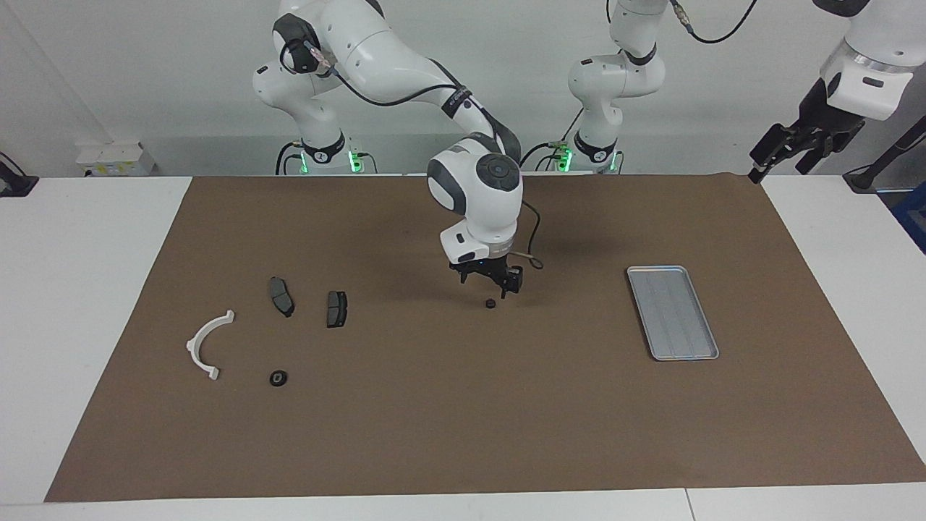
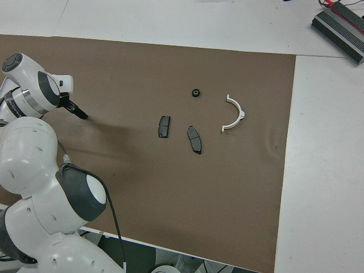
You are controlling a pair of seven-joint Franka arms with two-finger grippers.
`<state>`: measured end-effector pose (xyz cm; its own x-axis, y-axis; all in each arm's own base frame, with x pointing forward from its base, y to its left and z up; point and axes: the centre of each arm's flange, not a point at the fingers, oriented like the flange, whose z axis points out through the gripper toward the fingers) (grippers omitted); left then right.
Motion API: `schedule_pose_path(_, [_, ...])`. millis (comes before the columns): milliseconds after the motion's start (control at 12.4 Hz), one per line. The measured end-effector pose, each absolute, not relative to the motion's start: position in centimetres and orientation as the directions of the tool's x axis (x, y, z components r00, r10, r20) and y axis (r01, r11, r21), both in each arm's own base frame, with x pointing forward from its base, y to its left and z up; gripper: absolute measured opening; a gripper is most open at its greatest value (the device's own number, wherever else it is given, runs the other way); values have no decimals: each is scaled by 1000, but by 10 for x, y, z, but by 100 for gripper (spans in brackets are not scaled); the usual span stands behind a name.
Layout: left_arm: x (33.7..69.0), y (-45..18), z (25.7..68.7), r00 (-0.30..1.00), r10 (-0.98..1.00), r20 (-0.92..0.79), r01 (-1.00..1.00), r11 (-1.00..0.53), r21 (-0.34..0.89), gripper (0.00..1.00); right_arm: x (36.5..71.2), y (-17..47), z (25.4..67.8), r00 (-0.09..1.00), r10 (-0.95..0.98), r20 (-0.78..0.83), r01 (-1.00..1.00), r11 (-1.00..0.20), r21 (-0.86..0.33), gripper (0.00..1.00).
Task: Place bearing gear from tray to pile
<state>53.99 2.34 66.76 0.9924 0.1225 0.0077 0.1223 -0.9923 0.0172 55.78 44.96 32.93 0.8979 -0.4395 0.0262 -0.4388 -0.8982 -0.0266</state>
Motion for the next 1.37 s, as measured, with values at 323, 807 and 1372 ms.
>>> schedule_pose_path(323, [531,16,644,996,94,-10,94,-996,7,100,566,445,311,892,-450,33,-449,-893,-34,100])
schedule_pose_path(807, [529,2,646,998,65,-8,65,-998,-10,100,563,447,288,896,-444,24,-444,-896,-13,96])
schedule_pose_path(1372, [526,0,645,999,38,-28,37,-999,-11,100,561,446,283,896,-443,20,-443,-897,-3,74])
